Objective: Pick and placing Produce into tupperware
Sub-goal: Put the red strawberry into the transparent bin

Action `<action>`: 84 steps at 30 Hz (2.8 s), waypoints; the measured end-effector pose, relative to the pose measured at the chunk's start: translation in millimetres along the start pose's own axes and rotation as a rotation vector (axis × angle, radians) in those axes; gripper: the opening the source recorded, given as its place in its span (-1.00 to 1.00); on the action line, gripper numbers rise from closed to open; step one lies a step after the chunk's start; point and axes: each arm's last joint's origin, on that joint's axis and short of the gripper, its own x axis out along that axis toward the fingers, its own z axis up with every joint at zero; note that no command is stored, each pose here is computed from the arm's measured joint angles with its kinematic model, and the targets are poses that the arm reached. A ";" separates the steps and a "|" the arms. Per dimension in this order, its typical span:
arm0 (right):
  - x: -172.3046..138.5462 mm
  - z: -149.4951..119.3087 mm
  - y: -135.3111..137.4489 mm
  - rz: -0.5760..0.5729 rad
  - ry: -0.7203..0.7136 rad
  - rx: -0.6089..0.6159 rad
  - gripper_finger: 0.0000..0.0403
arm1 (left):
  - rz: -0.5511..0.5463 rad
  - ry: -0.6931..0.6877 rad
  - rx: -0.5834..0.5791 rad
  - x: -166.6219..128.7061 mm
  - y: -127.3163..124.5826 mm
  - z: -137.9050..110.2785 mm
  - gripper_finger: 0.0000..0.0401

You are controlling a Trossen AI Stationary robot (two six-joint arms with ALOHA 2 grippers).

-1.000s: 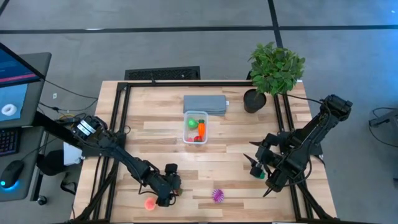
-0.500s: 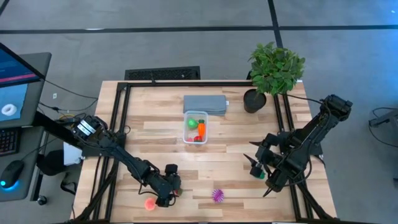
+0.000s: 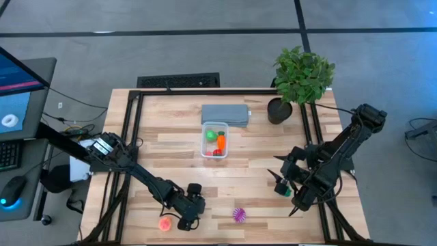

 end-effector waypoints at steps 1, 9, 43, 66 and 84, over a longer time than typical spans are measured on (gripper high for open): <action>0.0 0.0 0.0 0.000 0.000 0.000 0.52 | 0.005 0.011 0.001 -0.3 0.0 0.0 0.23; -0.1 0.0 0.1 0.001 0.001 0.001 0.52 | 0.025 0.065 -0.018 -2.1 0.2 -0.3 0.23; -0.1 0.1 0.6 0.005 0.001 0.006 0.52 | 0.063 0.165 -0.038 -10.0 1.1 0.2 -0.20; -0.1 0.1 0.8 0.006 0.001 0.007 0.52 | 0.298 -0.017 0.044 -73.0 8.6 18.4 -0.24; -8.3 -3.8 4.5 0.049 -0.013 -0.004 0.52 | 0.586 -0.186 0.165 -107.8 19.8 32.3 -0.24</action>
